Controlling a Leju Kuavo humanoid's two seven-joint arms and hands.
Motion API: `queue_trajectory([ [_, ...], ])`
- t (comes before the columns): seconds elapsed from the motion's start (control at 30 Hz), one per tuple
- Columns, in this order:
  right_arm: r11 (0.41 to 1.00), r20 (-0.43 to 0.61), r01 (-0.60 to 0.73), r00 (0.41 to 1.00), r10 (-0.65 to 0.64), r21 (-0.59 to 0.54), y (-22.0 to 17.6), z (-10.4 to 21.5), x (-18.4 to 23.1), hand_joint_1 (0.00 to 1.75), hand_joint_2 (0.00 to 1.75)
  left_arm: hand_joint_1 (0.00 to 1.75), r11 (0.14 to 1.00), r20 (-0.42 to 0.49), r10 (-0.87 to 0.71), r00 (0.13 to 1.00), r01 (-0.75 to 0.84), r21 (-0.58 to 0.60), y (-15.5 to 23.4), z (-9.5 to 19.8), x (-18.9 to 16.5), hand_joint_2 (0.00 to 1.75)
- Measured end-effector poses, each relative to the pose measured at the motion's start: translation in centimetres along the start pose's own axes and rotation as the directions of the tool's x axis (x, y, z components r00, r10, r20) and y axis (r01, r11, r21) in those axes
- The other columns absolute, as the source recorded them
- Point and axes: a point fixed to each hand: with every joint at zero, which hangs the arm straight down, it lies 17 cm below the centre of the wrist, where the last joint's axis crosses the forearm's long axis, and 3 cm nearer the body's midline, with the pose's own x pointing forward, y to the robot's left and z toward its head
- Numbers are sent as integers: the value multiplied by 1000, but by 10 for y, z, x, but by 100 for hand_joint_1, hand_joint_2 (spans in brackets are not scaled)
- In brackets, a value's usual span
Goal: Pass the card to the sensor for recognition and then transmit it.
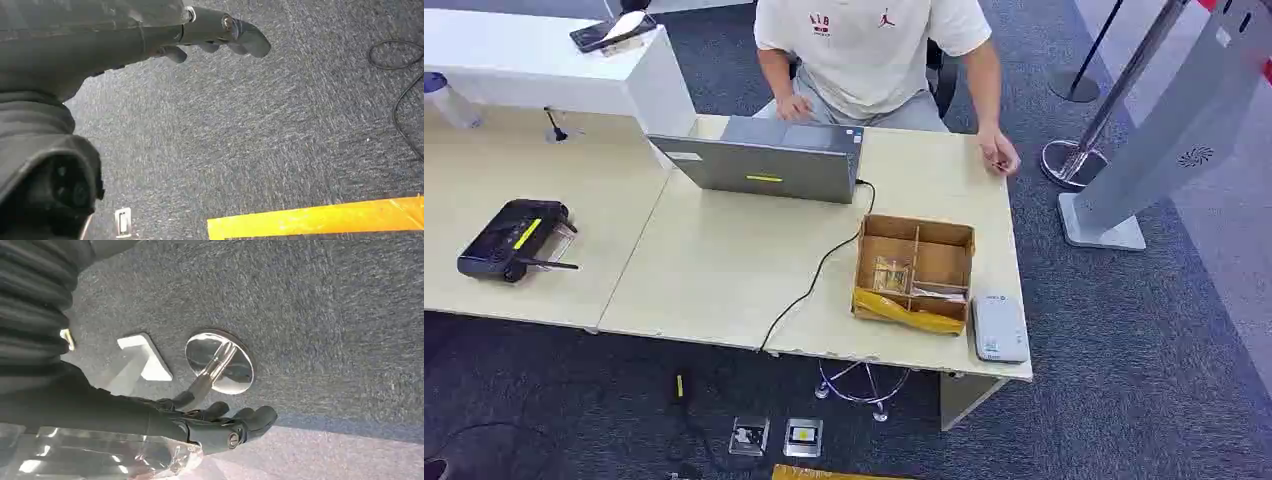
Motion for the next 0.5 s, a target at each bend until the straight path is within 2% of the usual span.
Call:
queue_trajectory([
  [0.27,1000,-2,13,1000,-13,-9,-2,0,0,0,175,0,1000,1,-2,1000,2,0,0,0,0,0],
  [0.4,990,80,120,990,-113,-80,-22,-4,17,0,175,0,1000,2,-3,1000,3,0,0,0,0,0],
  [0.5,964,211,216,961,-182,-154,-58,-7,53,0,175,0,1000,3,-2,1000,2,2,1,0,1,0],
])
